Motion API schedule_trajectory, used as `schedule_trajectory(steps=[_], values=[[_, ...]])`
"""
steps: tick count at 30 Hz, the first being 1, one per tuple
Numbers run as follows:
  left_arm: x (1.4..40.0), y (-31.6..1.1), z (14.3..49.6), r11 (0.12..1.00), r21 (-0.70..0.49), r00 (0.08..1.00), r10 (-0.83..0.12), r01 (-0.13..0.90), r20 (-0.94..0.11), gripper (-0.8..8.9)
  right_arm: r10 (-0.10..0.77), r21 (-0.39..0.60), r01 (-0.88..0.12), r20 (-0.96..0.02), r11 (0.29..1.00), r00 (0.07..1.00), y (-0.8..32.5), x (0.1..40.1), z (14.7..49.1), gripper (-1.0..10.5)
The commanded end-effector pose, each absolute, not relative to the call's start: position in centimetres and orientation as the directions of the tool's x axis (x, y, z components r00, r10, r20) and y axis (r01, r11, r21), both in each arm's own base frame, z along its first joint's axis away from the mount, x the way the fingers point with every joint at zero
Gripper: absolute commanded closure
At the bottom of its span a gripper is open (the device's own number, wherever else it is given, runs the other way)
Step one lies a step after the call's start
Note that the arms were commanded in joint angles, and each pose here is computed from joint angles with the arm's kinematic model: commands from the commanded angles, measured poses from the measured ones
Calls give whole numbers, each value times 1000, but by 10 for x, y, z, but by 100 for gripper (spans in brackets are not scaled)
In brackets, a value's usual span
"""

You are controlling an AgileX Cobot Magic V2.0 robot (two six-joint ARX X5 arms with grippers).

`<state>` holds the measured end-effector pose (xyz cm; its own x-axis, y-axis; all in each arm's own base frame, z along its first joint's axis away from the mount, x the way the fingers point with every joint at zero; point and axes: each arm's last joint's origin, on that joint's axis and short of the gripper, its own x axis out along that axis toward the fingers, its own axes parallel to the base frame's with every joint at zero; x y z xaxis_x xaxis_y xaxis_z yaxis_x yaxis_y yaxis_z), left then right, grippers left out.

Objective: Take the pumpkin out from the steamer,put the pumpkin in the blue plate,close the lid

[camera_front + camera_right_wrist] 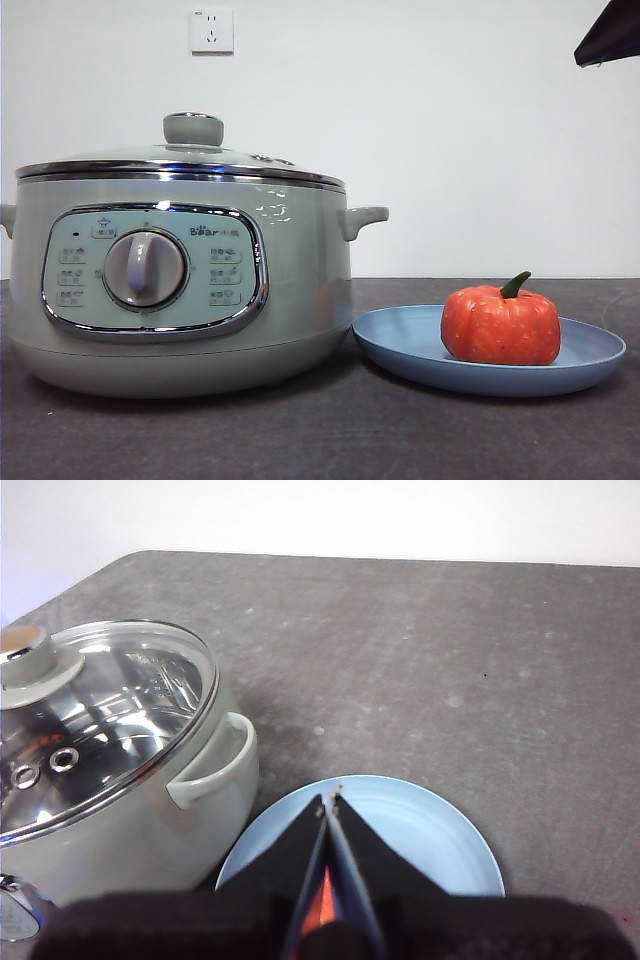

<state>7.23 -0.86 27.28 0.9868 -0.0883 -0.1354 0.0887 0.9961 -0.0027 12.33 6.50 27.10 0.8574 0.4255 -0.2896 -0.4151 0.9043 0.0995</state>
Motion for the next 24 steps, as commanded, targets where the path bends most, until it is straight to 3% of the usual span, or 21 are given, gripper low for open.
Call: schedule_trajectory(steps=[1, 13, 24], values=[[76, -3, 249, 1000, -5, 989, -23, 22, -148, 816, 423, 107, -410, -287, 906, 860, 65, 123, 270, 946], [88, 7, 170, 990, -107, 980, 72, -93, -185, 816, 423, 108, -410, -287, 906, 859, 65, 123, 270, 946], [94, 8, 149, 990, -110, 975, 58, -83, -213, 816, 423, 107, -410, -288, 906, 859, 65, 123, 270, 946]])
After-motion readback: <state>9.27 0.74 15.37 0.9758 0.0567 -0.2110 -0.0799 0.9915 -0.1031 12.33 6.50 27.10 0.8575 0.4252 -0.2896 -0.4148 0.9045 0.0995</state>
